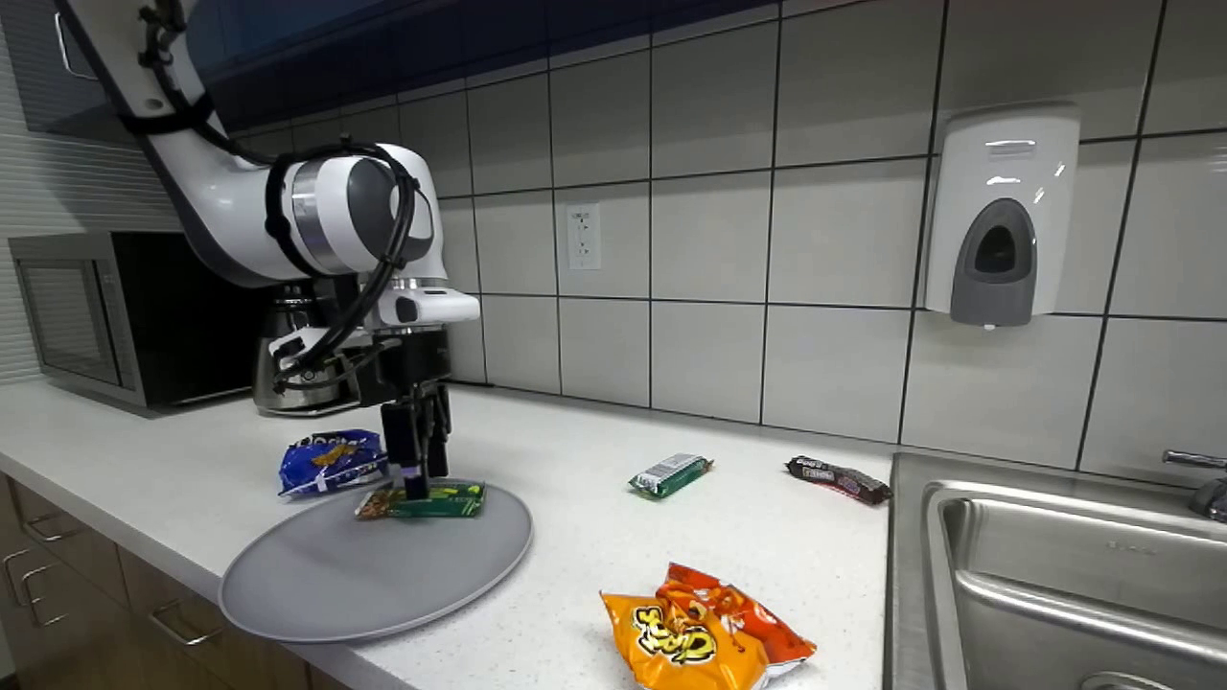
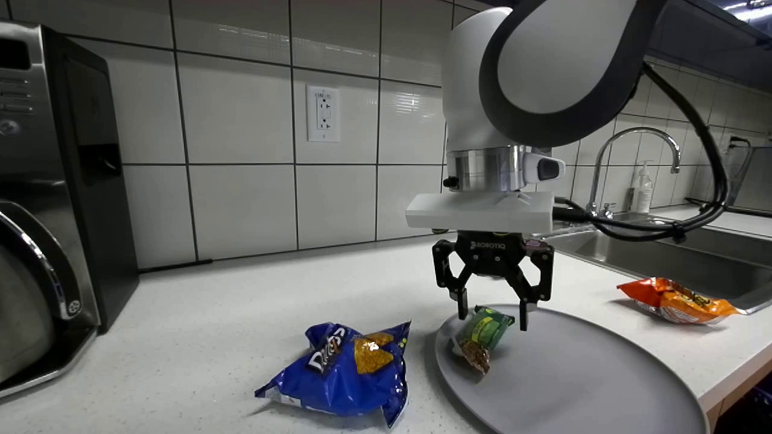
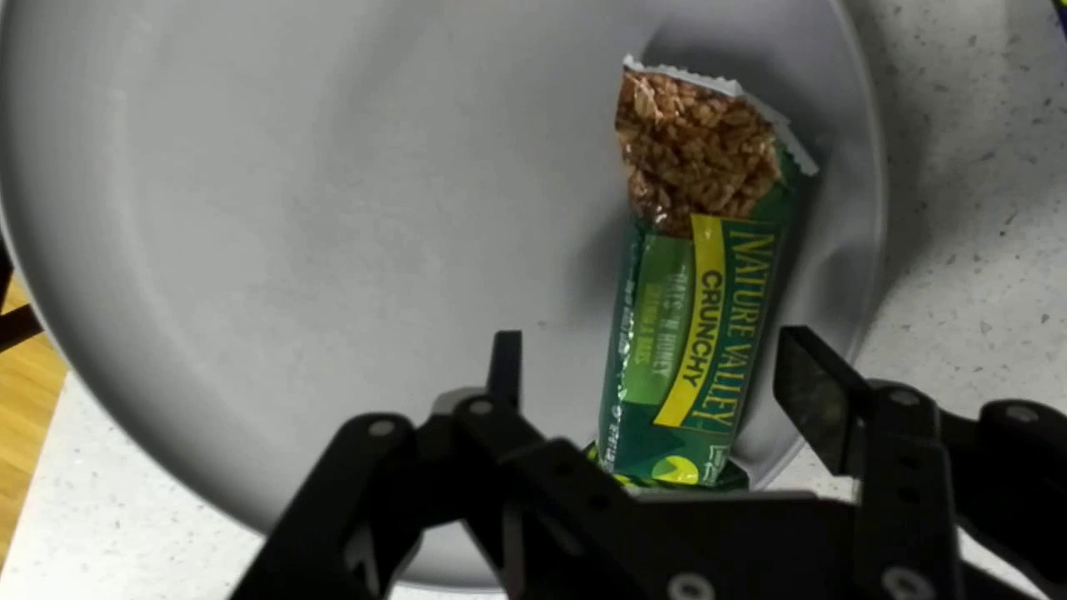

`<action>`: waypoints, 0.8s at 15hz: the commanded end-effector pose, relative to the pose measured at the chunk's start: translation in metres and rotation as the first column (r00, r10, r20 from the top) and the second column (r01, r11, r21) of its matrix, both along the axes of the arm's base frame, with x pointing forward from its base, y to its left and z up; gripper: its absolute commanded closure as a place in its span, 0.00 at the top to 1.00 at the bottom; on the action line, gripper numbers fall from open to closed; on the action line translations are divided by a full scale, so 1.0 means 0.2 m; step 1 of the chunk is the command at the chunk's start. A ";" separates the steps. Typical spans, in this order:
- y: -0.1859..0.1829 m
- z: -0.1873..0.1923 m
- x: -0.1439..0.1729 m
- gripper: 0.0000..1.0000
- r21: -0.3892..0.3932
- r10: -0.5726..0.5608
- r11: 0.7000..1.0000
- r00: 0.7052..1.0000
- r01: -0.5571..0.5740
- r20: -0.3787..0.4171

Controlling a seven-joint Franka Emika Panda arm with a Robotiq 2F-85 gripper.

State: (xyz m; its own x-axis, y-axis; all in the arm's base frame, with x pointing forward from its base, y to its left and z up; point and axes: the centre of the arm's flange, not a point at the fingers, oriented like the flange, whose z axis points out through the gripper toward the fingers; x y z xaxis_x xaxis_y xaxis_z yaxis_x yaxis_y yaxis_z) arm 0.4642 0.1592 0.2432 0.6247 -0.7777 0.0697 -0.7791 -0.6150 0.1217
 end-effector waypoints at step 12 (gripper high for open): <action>-0.13 0.13 0.07 1.00 0.004 0.032 0.999 0.999 -0.032 0.032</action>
State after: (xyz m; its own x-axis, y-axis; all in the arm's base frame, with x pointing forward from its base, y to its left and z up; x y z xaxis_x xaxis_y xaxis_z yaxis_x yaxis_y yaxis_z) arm 0.4731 0.1486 0.2520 0.6261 -0.7762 0.0743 -0.7790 -0.6184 0.1040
